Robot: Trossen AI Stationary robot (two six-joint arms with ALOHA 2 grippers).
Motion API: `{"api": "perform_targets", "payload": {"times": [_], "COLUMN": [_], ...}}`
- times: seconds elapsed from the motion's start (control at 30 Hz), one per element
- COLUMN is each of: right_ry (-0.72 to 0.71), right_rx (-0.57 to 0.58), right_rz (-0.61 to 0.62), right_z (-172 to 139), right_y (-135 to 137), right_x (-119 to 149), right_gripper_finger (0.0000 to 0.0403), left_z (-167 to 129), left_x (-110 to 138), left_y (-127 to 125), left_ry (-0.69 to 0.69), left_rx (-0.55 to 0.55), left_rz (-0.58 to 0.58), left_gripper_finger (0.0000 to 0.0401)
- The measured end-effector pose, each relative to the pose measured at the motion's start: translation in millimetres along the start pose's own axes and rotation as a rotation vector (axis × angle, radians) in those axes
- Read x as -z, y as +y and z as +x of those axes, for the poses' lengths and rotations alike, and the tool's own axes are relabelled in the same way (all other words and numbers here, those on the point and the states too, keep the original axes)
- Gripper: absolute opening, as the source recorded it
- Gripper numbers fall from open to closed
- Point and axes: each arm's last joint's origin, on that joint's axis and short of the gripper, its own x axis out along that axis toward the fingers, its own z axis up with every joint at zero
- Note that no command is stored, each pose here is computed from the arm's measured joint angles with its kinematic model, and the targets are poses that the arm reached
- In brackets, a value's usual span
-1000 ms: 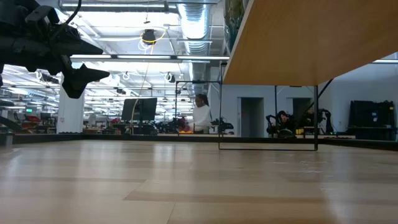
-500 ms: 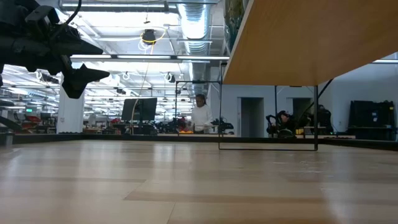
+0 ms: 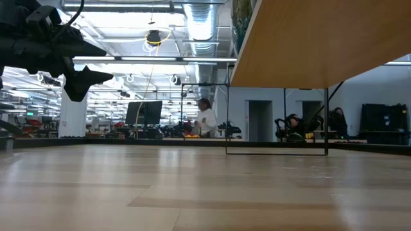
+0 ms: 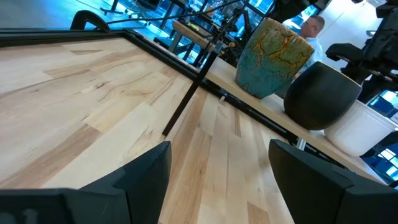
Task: Stack small to large cups/mugs on shelf
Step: Put the white mug on the shelf
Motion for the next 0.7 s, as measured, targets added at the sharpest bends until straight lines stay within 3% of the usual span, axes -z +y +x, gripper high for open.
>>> {"api": "perform_targets", "payload": {"times": [0.7], "right_ry": [-0.044], "right_rx": [-0.03], "right_rz": [0.001], "right_z": [0.0], "right_y": [2.6], "right_x": [-4.5], "right_gripper_finger": [0.0162], "left_z": [0.0], "left_x": [0.1], "left_y": [0.0], "left_ry": [0.0], "left_rx": [0.0], "left_rz": [0.0], "left_gripper_finger": [0.0261]}}
